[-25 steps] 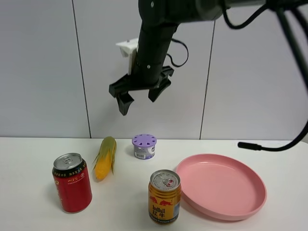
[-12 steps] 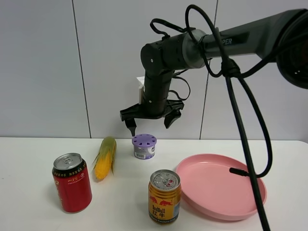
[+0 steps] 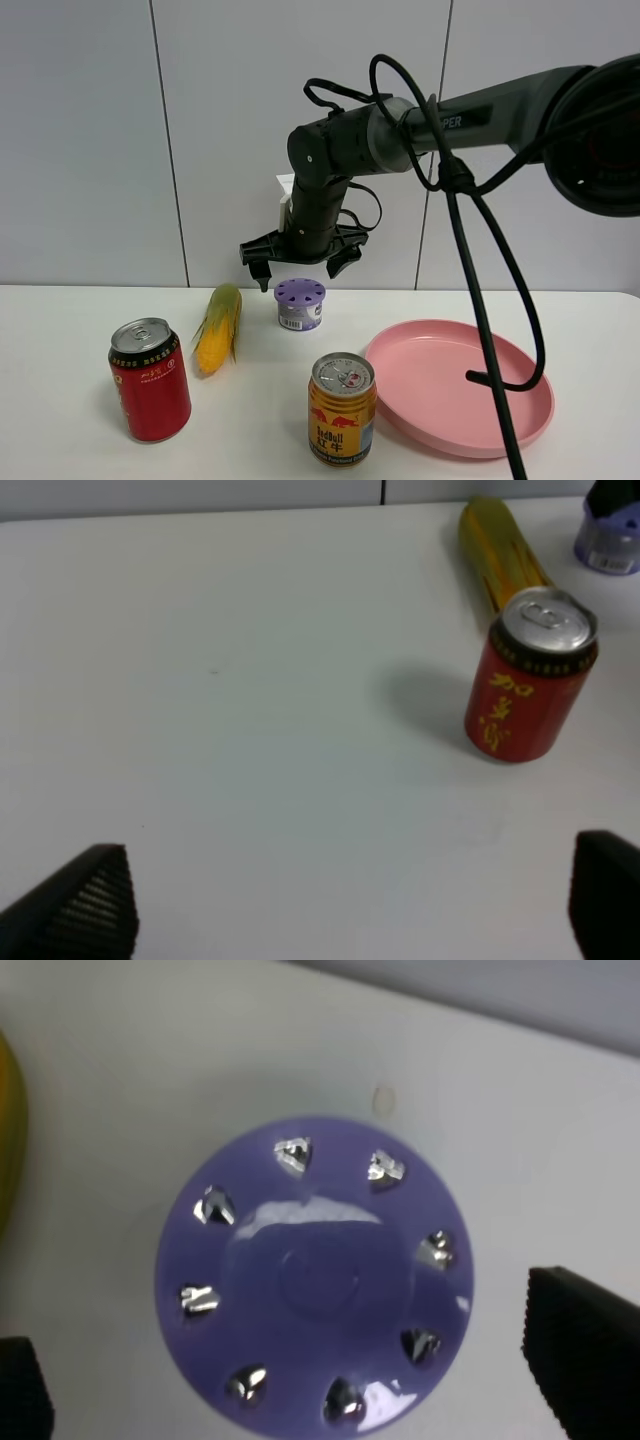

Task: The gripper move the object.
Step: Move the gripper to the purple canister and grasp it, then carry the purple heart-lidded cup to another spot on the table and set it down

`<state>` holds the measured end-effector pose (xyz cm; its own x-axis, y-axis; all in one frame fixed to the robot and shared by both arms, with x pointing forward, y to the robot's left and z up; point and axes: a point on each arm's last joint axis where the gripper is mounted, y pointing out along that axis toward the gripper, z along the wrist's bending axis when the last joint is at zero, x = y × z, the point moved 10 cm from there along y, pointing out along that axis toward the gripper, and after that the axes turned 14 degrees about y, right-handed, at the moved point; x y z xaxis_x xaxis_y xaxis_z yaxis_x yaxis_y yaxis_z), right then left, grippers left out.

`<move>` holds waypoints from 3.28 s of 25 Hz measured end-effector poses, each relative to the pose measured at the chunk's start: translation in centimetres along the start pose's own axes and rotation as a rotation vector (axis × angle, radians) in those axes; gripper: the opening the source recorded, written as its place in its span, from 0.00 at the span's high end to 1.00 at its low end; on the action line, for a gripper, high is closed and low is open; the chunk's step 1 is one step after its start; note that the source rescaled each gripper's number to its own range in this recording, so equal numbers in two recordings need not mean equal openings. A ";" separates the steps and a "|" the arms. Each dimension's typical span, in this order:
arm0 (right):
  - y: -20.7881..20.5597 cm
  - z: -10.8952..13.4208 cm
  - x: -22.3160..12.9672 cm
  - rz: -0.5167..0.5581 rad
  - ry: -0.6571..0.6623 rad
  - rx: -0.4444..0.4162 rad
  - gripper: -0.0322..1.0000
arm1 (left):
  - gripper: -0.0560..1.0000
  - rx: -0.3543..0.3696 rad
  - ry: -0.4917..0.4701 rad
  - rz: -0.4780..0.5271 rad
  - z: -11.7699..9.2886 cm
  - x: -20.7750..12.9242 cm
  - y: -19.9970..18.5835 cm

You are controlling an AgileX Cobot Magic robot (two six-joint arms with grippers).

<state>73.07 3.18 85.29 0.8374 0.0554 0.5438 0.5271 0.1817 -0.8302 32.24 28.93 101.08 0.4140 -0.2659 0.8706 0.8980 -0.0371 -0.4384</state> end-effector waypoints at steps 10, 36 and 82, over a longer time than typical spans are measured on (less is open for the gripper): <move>2.7 -0.9 -1.3 0.019 0.073 -0.023 0.00 | 0.00 0.000 0.000 0.000 0.0 0.0 0.0; 5.1 -0.5 -1.7 -0.013 0.066 0.013 0.06 | 0.00 0.001 0.000 0.000 0.0 0.0 0.0; -30.7 -12.8 -2.2 -0.078 -0.100 -0.133 0.97 | 0.00 0.002 0.001 0.001 0.0 0.0 0.0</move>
<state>56.85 -15.12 107.99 0.7784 0.1445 0.6109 0.6096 0.0580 -0.7906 32.24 28.96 101.08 0.4143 -0.2668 0.8701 0.8980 -0.0355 -0.4385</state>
